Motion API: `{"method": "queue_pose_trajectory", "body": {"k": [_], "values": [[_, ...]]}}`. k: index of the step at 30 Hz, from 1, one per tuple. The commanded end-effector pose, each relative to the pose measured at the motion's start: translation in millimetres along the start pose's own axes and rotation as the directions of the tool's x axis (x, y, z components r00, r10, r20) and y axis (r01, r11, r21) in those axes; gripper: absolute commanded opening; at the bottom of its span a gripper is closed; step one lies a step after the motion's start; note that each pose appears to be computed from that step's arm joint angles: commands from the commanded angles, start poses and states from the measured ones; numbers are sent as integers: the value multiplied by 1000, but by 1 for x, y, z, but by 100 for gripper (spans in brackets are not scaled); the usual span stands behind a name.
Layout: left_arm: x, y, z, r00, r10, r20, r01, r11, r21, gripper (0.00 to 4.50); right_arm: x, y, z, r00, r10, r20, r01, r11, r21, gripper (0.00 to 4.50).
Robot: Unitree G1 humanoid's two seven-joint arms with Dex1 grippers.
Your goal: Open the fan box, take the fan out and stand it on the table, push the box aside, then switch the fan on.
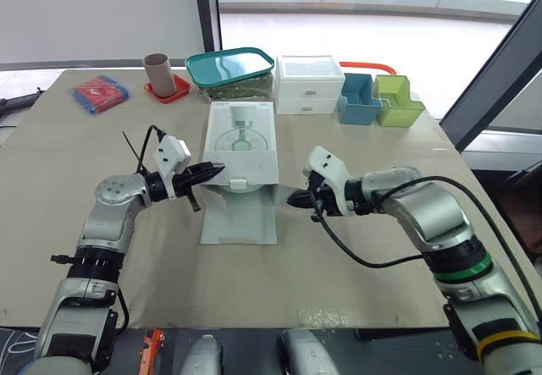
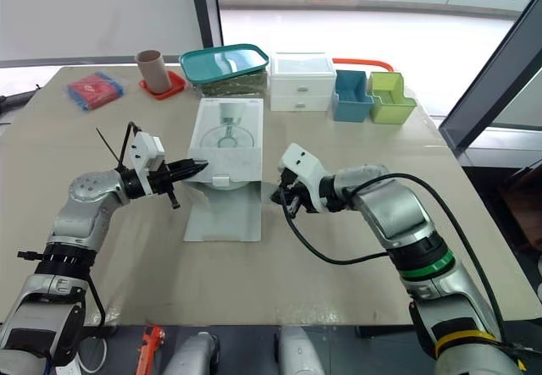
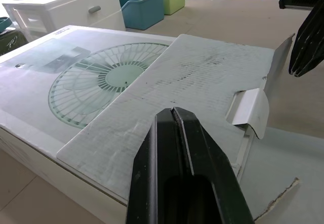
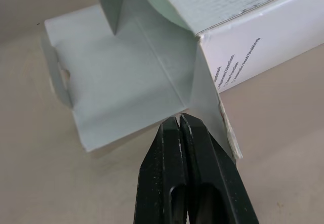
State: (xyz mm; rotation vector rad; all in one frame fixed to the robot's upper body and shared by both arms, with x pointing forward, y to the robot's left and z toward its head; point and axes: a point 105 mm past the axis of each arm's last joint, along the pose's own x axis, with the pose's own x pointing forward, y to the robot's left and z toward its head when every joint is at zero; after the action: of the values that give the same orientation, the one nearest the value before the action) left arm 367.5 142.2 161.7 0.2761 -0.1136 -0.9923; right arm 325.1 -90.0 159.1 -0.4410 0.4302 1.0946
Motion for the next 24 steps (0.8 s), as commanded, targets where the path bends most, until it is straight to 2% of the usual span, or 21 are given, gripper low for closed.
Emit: {"method": "queue_pose_trajectory", "body": {"k": [1,13,17,24], "values": [[-2,-5,-18,998,-16,-64,14,999,-31,0,-14,8,28,993,41,107,-36,998,-52,4],[-3,-4,-16,998,-11,-63,10,1000,-26,0,-16,-1,50,984,11,180,-5,999,-34,4],[-3,-3,-17,998,-9,-66,8,1000,-26,0,-4,-12,66,971,-60,230,59,998,13,4],[-3,-3,-15,998,-9,-63,8,1000,-23,0,20,-25,68,967,-132,218,120,990,68,4]]}}
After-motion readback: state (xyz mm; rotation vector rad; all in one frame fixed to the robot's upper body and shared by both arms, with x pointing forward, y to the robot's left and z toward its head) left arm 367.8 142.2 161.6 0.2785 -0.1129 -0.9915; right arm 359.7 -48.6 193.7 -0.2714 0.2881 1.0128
